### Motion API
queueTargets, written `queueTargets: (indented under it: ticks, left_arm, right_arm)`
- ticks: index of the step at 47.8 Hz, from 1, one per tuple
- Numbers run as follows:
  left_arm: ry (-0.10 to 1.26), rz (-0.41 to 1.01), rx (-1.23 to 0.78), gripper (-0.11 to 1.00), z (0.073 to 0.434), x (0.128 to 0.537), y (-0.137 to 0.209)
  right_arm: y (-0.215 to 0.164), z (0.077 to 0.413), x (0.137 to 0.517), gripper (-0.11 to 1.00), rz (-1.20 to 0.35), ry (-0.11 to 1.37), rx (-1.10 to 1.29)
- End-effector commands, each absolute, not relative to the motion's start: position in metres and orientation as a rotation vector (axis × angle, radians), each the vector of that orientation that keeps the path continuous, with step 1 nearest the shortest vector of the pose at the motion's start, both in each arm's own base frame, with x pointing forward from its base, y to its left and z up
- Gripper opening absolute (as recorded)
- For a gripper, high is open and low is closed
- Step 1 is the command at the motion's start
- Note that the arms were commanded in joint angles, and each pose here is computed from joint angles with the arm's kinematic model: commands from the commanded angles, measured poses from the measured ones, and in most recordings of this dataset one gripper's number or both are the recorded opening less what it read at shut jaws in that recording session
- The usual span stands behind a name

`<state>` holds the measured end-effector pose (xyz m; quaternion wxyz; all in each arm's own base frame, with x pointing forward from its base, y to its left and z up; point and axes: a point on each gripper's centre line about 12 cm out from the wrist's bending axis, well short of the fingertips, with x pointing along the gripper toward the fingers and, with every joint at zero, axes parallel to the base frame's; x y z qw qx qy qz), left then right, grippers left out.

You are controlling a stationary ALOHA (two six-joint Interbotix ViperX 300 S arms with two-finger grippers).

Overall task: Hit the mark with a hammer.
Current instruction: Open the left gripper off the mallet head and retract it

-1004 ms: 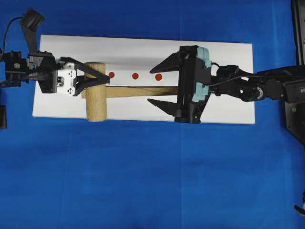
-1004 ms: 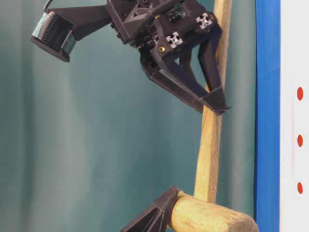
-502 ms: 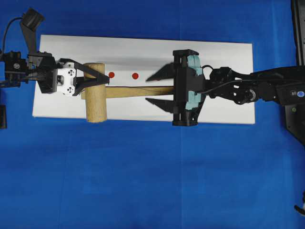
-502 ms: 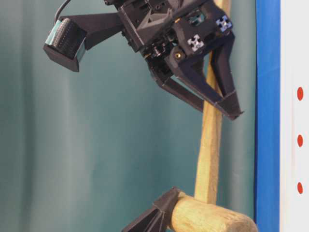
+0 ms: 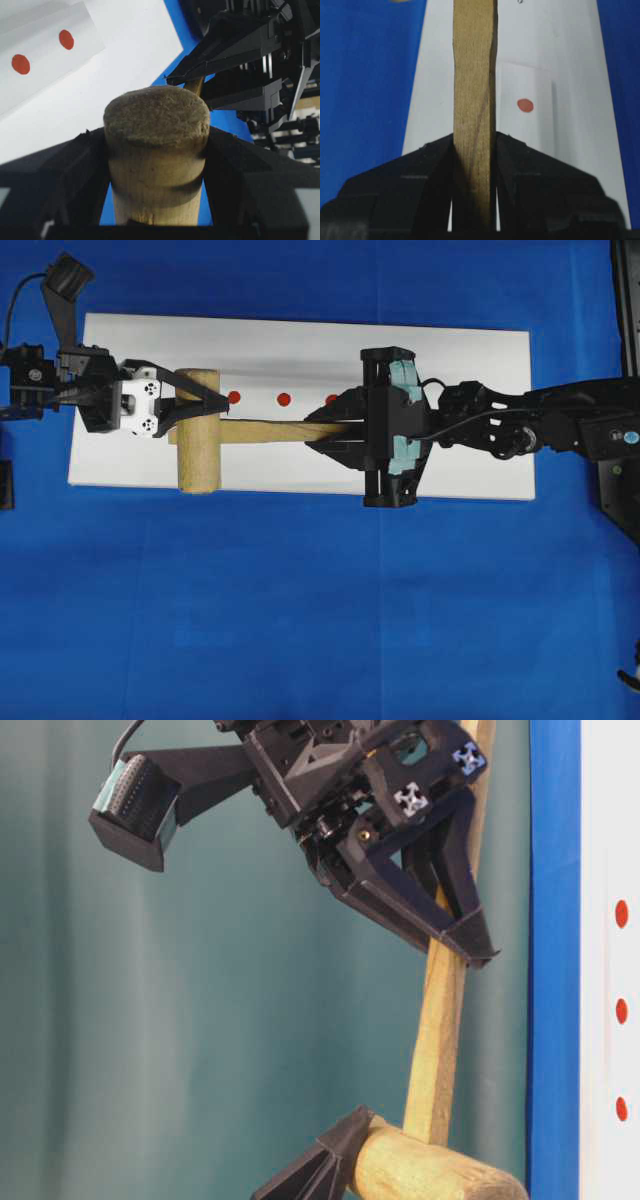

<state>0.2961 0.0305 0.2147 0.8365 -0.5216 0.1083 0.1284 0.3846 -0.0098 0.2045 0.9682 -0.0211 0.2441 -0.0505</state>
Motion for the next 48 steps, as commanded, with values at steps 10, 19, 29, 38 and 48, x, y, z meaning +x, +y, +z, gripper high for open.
queueTargets:
  ticks: [10,19,29,38,48]
  left_arm:
    - [0.175,0.245,-1.110,0.48,0.237,0.299,0.032]
    - [0.179,0.232,-1.109,0.83,0.238,0.297,0.028]
    - [0.225,0.239,-1.105,0.90,0.234,0.291,0.023]
    - [0.261,0.255,-1.107,0.90,0.232,0.277,0.021]
    - [0.248,0.244,-1.105,0.90,0.234,0.255,0.018]
  right_arm:
    - [-0.008,0.217,0.389,0.08,-0.097,0.460,-0.041]
    - [-0.009,0.217,0.389,0.08,-0.100,0.460,-0.037]
    - [-0.009,0.217,0.382,0.08,-0.103,0.461,-0.024]
    - [-0.009,0.217,0.367,0.08,-0.112,0.464,0.002]
    - [-0.010,0.216,0.353,0.08,-0.121,0.467,0.027]
